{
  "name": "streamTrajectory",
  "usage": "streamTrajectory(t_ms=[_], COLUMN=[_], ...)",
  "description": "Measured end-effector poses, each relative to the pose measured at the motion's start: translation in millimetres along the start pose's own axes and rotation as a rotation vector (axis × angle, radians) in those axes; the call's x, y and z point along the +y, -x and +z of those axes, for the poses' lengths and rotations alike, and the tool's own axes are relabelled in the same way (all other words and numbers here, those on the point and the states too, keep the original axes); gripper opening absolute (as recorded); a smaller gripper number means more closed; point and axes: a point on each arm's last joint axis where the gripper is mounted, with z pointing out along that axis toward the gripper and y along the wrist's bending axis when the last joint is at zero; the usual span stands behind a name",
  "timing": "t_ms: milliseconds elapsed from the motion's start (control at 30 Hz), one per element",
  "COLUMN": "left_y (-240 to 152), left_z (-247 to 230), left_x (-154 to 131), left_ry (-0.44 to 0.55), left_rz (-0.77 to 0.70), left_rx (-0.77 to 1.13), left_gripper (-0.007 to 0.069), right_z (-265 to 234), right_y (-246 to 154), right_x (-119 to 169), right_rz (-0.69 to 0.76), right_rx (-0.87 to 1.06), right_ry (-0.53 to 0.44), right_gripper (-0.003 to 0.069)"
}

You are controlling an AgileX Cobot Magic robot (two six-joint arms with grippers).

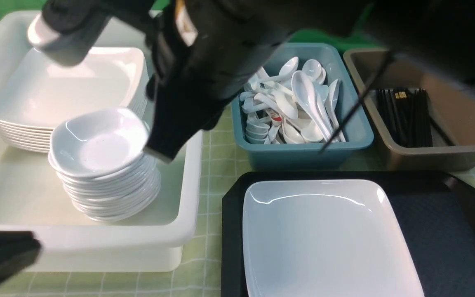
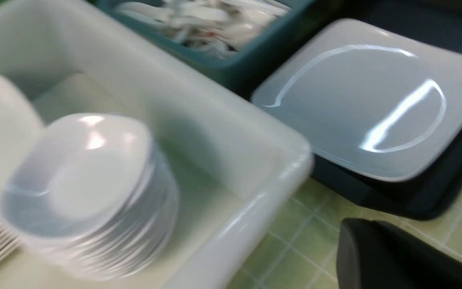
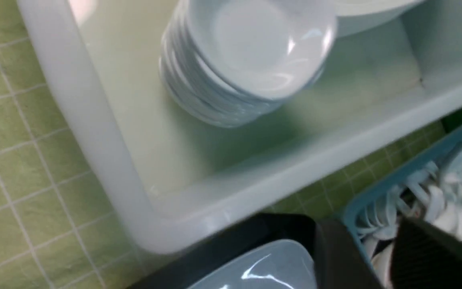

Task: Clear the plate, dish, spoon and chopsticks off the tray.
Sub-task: Use the left arm to grab a plate from the dinner plate

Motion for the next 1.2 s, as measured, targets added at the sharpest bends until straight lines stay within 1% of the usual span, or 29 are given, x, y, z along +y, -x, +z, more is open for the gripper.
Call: streamTrajectory(t_ms=[33,67,133,200,233,267,300,367,400,467,500,533,567,600,700,733,767,800,833,867,900,933,967,1000,1100,1200], left_y=[0,8,12,15,15,15,15,12,11,11,13,13,18,18,22,23,22,20,19,17,17,13,13,10,2,-4], left_z=[0,25,43,73,79,99,118,146,152,187,195,197,211,220,237,240,242,249,252,255,255,261,261,266,276,285], left_x=[-1,-4,-6,-9,-9,-12,-18,-31,-33,-58,-65,-65,-76,-82,-92,-93,-94,-95,-96,-96,-96,-96,-96,-96,-96,-97], left_ry=[-0.01,-0.121,-0.191,-0.26,-0.265,-0.3,-0.337,-0.391,-0.401,-0.48,-0.493,-0.494,-0.502,-0.506,-0.506,-0.501,-0.501,-0.496,-0.497,-0.496,-0.496,-0.494,-0.491,-0.488,-0.481,-0.478], left_rz=[-0.007,0.06,0.097,0.134,0.137,0.162,0.2,0.263,0.273,0.41,0.461,0.46,0.544,0.592,0.661,0.673,0.676,0.692,0.698,0.709,0.713,0.752,0.757,0.789,0.851,0.893], left_rx=[-0.005,0.048,0.076,0.136,0.148,0.185,0.218,0.27,0.287,0.375,0.393,0.397,0.416,0.432,0.431,0.422,0.425,0.424,0.429,0.433,0.433,0.442,0.443,0.452,0.478,0.492], left_gripper=[0.001,0.001,0.001,0.001,0.001,0.001,0.001,0.001,0.001,0.001,0.0013,0.0013,0.0023,0.0036,0.0106,0.0138,0.0154,0.0228,0.0277,0.0314,0.0323,0.0397,0.0403,0.0441,0.0469,0.0465], right_z=[-2,-18,-32,-60,-63,-74,-84,-90,-90,-95,-96,-96,-100,-103,-111,-113,-115,-121,-125,-128,-129,-133,-134,-135,-136,-136], right_y=[-2,-19,-37,-77,-80,-103,-130,-165,-169,-222,-237,-240,-261,-274,-299,-303,-305,-312,-317,-320,-321,-326,-326,-328,-329,-329], right_x=[-1,-5,-6,-6,-6,-4,-1,4,5,16,19,19,23,25,28,28,28,28,27,27,27,27,27,27,27,27], right_rz=[0.005,0.05,0.09,0.184,0.203,0.249,0.324,0.394,0.411,0.525,0.551,0.557,0.601,0.634,0.677,0.686,0.688,0.707,0.714,0.721,0.721,0.727,0.728,0.727,0.711,0.703], right_rx=[0.0,0.013,0.023,0.033,0.033,0.039,0.052,0.073,0.076,0.097,0.097,0.097,0.082,0.065,0.007,-0.004,-0.013,-0.053,-0.077,-0.099,-0.101,-0.13,-0.136,-0.147,-0.153,-0.156], right_ry=[-0.001,-0.004,-0.004,-0.001,-0.002,-0.002,-0.002,-0.005,-0.006,-0.011,-0.011,-0.011,-0.01,-0.009,-0.001,0.0,0.005,0.006,0.008,0.011,0.012,0.015,0.016,0.017,0.017,0.016], right_gripper=[0.0143,0.0089,0.0064,0.006,0.006,0.006,0.006,0.006,0.006,0.0061,0.0062,0.0062,0.0062,0.0063,0.0067,0.0069,0.0069,0.007,0.007,0.007,0.007,0.007,0.007,0.007,0.007,0.007])
